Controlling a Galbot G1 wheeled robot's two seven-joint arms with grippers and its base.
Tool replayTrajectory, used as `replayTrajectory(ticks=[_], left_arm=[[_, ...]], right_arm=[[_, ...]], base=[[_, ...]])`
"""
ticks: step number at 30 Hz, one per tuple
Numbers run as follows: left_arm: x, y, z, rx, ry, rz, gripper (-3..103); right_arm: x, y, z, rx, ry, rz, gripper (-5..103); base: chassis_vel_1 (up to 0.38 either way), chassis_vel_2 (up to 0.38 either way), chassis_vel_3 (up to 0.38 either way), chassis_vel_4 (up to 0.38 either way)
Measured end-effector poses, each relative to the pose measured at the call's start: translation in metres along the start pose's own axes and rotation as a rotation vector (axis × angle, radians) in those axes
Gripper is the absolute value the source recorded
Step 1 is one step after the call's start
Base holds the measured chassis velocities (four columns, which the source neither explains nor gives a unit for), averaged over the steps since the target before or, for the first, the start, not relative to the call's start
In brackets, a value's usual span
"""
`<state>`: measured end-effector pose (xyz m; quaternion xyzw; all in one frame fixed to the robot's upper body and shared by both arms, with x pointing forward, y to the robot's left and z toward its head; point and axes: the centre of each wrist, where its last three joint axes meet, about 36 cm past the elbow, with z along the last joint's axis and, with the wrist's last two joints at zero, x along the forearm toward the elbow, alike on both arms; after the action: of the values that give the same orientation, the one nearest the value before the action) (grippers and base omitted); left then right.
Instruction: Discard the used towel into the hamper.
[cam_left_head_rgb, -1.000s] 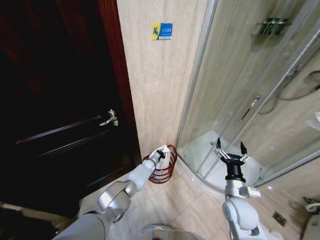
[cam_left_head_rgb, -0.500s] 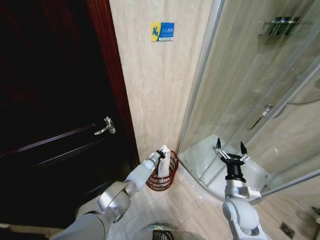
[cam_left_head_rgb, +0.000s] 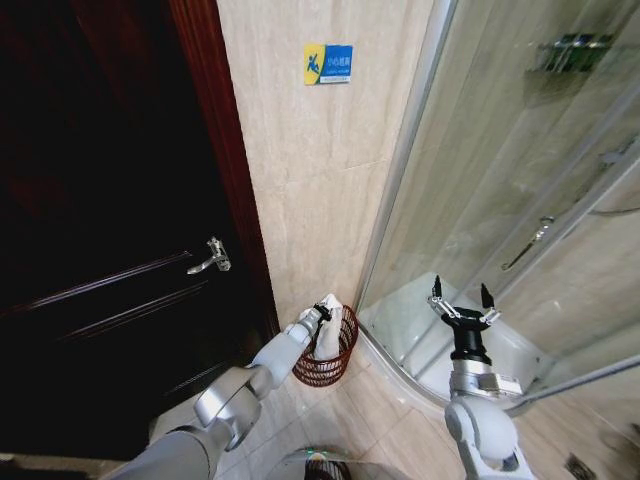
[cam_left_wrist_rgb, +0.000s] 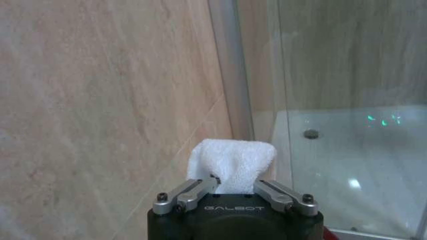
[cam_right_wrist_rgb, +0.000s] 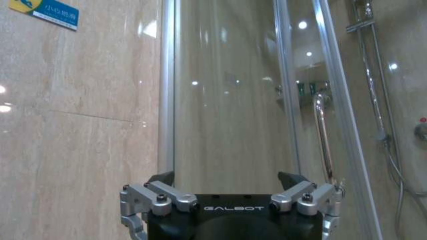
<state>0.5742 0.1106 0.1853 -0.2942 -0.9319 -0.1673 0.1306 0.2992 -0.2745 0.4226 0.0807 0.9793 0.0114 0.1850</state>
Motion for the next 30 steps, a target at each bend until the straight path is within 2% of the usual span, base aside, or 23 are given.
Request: replayTrajectory(ticks=[3, 6, 9, 14, 19, 22, 25, 26, 30], left_arm=[[0.001, 0.001, 0.003, -0.019, 0.023, 0.001, 4], [0.004, -0.009, 0.011, -0.051, 0.06, 0.022, 4], [0.008, -0.016, 0.019, -0.061, 0.078, 0.032, 4], [0.016, -0.03, 0.032, -0.052, 0.098, 0.046, 4], [0.018, -0.032, 0.036, -0.041, 0.102, 0.043, 4], [0.019, -0.032, 0.036, -0.037, 0.102, 0.039, 4], [0.019, -0.031, 0.036, -0.031, 0.101, 0.035, 4], [0.019, -0.031, 0.036, -0.031, 0.101, 0.035, 4], [0.019, -0.032, 0.036, -0.02, 0.097, 0.031, 4]], right_arm=[[0.0, 0.0, 0.0, 0.0, 0.0, 0.0, 100], [0.0, 0.0, 0.0, 0.0, 0.0, 0.0, 100], [0.0, 0.0, 0.0, 0.0, 0.0, 0.0, 100], [0.0, 0.0, 0.0, 0.0, 0.0, 0.0, 100], [0.001, 0.001, -0.001, -0.001, -0.001, -0.014, 100], [0.008, 0.005, -0.007, -0.007, -0.015, -0.075, 100], [0.021, 0.014, -0.021, -0.016, -0.049, -0.213, 100], [0.021, 0.014, -0.021, -0.016, -0.049, -0.213, 100], [0.036, 0.025, -0.04, -0.024, -0.097, -0.385, 100]], base=[[0.0, 0.0, 0.0, 0.0], [0.0, 0.0, 0.0, 0.0], [0.0, 0.0, 0.0, 0.0], [0.0, 0.0, 0.0, 0.0], [0.0, 0.0, 0.0, 0.0], [0.0, 0.0, 0.0, 0.0], [0.0, 0.0, 0.0, 0.0], [0.0, 0.0, 0.0, 0.0], [0.0, 0.0, 0.0, 0.0]])
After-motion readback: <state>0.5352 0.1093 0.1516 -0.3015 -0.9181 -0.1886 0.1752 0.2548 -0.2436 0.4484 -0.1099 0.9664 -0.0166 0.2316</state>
